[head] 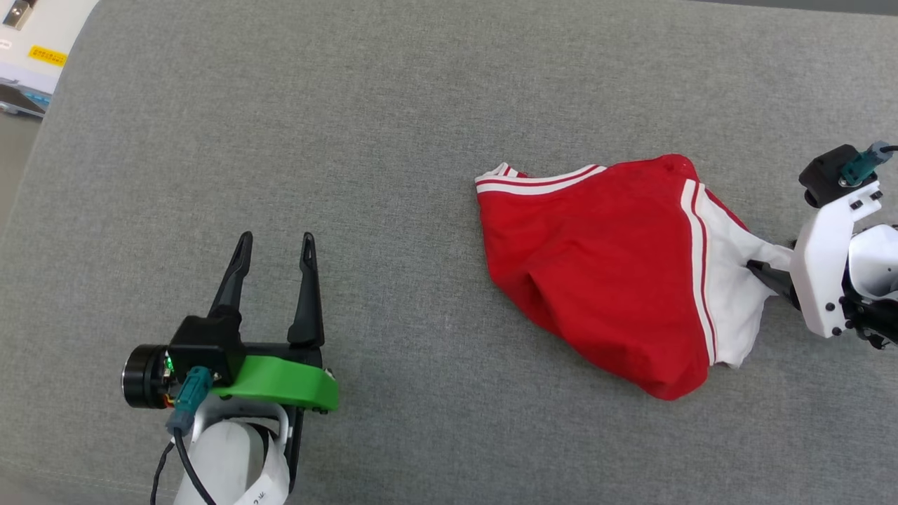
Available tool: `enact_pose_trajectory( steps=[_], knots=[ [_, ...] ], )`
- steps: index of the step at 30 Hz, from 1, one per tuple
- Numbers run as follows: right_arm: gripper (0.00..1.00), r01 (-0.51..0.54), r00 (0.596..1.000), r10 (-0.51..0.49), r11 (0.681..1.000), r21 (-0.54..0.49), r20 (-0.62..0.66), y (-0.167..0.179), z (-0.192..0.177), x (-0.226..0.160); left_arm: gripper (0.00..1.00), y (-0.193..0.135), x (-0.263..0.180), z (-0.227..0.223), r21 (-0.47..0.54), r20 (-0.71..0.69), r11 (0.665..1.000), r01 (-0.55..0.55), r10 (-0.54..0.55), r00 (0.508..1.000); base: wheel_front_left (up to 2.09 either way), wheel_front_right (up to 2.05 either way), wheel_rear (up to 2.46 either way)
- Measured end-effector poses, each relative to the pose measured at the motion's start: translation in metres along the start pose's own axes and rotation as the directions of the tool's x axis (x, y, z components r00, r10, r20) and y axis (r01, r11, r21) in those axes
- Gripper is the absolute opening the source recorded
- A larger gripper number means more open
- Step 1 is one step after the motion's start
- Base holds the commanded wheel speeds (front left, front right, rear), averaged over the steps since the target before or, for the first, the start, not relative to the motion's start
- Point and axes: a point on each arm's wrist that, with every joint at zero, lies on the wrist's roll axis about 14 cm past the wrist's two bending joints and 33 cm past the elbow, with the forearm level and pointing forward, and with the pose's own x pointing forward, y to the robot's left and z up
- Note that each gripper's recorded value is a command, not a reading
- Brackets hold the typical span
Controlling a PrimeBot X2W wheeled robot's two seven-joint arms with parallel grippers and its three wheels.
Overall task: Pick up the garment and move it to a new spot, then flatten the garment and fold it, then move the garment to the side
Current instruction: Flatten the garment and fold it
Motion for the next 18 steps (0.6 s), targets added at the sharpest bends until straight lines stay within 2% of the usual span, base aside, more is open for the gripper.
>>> enact_pose_trajectory(
  steps=[1,2,8,14,18],
  knots=[
    [0.33,-0.003,1.0,0.003,1.0,-0.001,0.013,0.001,0.001,0.0,1.0,0.001,0.0,0.0,0.0,0.0,1.0,-0.003,0.003,1.0,0.0,0.0,0.0],
    [0.0,-0.004,1.0,0.004,1.0,-0.006,0.029,0.002,0.002,-0.001,1.0,0.001,-0.001,0.0,0.0,0.001,1.0,-0.004,0.004,1.0,0.0,0.0,0.0],
    [0.0,-0.009,0.98,0.009,1.0,-0.001,0.196,0.007,0.025,-0.019,1.0,0.0,-0.003,0.01,-0.005,0.025,1.0,-0.003,0.003,1.0,0.0,0.0,0.0],
    [0.0,0.031,0.915,-0.045,0.999,0.04,0.4,-0.011,0.05,-0.071,1.0,-0.001,-0.014,0.019,-0.01,0.046,1.0,-0.003,0.003,0.999,0.0,0.0,0.0],
    [0.0,0.085,0.882,-0.128,0.99,0.114,0.454,-0.037,0.04,-0.105,1.0,-0.006,-0.018,0.023,-0.015,0.055,1.0,0.01,-0.009,0.998,0.0,0.0,0.0]
  ],
)
